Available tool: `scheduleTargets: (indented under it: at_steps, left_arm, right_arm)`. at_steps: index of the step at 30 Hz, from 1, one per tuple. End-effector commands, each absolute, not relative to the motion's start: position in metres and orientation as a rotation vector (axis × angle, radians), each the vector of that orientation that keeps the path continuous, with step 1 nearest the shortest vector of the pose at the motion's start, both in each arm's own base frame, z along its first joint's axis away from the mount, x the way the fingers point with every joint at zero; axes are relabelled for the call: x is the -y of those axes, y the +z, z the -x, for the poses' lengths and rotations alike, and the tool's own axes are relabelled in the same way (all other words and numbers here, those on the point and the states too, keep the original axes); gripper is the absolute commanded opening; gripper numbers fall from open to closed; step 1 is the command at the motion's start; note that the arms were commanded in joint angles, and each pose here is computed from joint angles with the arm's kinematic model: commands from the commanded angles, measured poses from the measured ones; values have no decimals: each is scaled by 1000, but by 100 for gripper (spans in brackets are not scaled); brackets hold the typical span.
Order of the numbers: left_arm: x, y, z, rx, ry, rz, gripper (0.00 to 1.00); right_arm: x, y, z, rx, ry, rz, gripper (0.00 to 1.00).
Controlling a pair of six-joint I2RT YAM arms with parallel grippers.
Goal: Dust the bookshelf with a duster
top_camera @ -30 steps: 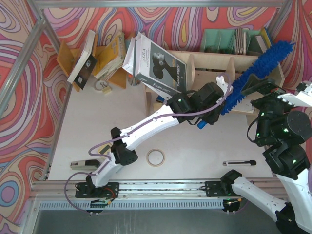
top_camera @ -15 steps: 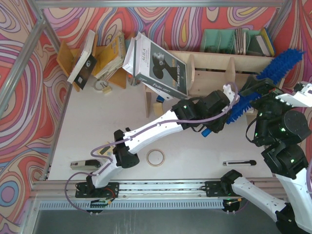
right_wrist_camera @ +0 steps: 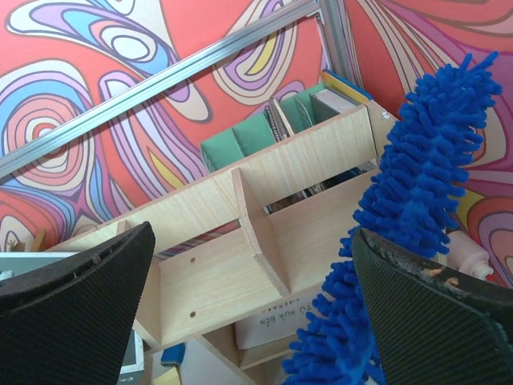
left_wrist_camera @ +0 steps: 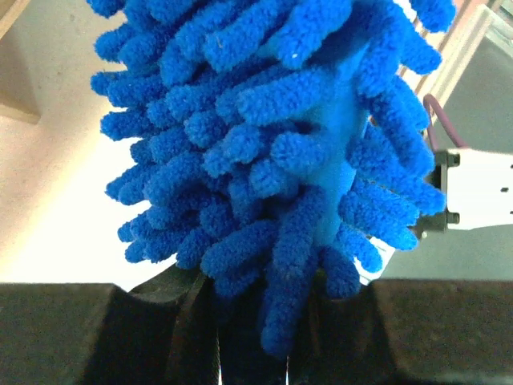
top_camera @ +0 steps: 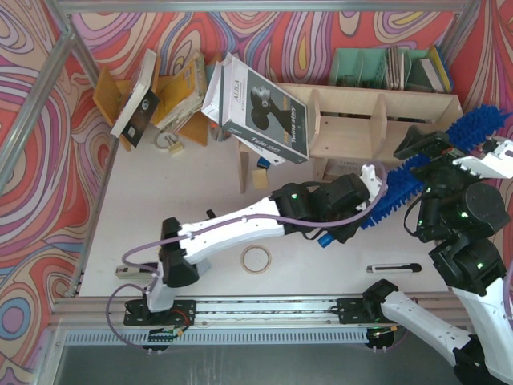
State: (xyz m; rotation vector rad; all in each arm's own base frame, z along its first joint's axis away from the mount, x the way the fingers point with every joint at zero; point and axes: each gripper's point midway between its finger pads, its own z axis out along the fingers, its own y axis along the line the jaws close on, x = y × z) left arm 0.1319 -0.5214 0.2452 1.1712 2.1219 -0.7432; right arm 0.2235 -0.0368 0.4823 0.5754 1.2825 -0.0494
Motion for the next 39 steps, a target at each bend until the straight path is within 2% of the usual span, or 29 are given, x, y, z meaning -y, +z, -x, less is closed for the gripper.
scheduleTargets:
  at_steps: [1, 7, 20, 39]
  left_arm:
    - [504, 295, -128, -1973, -802, -1127, 0]
    - [471, 311, -127, -1924, -802, -1070, 0]
    - [376, 314, -164, -1984, -501, -732, 0]
    - [372, 298, -190, -2031, -519, -580, 0]
  right_arm:
    - [40, 480, -221, -1274, -53, -594, 99]
    - [40, 482, -220, -1271, -50, -596, 99]
    - [36, 482, -222, -1272, -24, -591, 99]
    - [36, 478, -223, -1283, -29, -586, 99]
